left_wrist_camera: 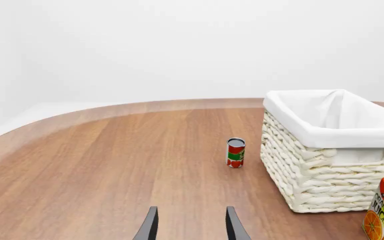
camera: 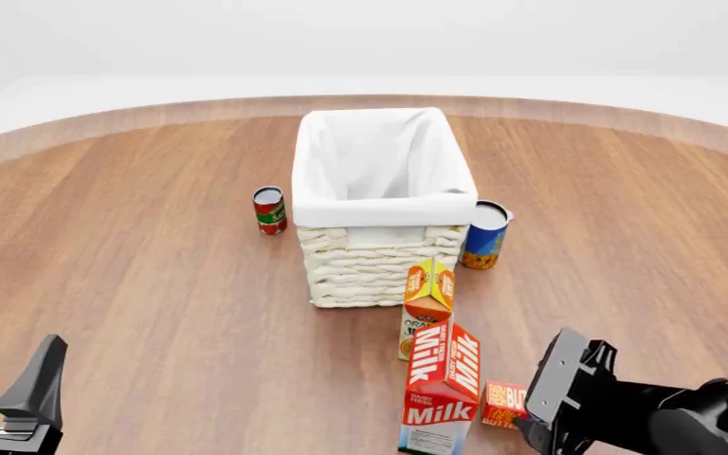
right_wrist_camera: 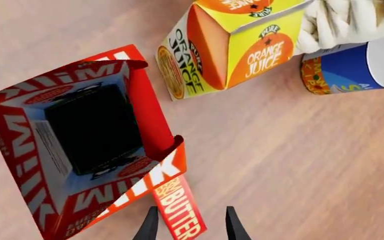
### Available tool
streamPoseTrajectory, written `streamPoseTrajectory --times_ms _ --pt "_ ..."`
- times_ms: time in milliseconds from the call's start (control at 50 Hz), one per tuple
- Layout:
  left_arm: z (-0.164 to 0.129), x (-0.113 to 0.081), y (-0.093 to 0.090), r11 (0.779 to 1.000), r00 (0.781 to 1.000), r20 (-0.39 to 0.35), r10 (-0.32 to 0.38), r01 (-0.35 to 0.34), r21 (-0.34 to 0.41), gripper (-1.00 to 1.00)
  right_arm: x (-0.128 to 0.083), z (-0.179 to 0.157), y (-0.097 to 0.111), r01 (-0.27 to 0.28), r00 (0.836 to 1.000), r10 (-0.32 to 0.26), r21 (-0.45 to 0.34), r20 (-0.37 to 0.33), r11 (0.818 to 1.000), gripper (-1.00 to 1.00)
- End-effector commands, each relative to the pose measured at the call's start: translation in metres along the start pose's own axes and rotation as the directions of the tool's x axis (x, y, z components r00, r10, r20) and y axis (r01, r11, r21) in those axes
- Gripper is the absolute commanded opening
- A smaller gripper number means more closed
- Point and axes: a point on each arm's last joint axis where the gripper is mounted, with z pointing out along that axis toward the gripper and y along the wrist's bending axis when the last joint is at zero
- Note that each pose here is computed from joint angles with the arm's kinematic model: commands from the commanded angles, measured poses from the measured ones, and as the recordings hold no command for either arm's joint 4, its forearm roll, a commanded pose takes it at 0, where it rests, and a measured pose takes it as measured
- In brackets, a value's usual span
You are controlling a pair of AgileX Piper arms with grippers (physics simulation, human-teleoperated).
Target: Pick up the butter and put it in the basket.
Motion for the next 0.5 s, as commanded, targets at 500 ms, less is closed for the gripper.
streamPoseTrajectory --times_ms 500 --pt "0.000 0.000 0.000 1.000 1.000 0.000 0.000 0.000 0.000 1.00 0.003 0.021 0.006 0.005 1.000 -0.005 -0.026 -0.022 1.000 1.00"
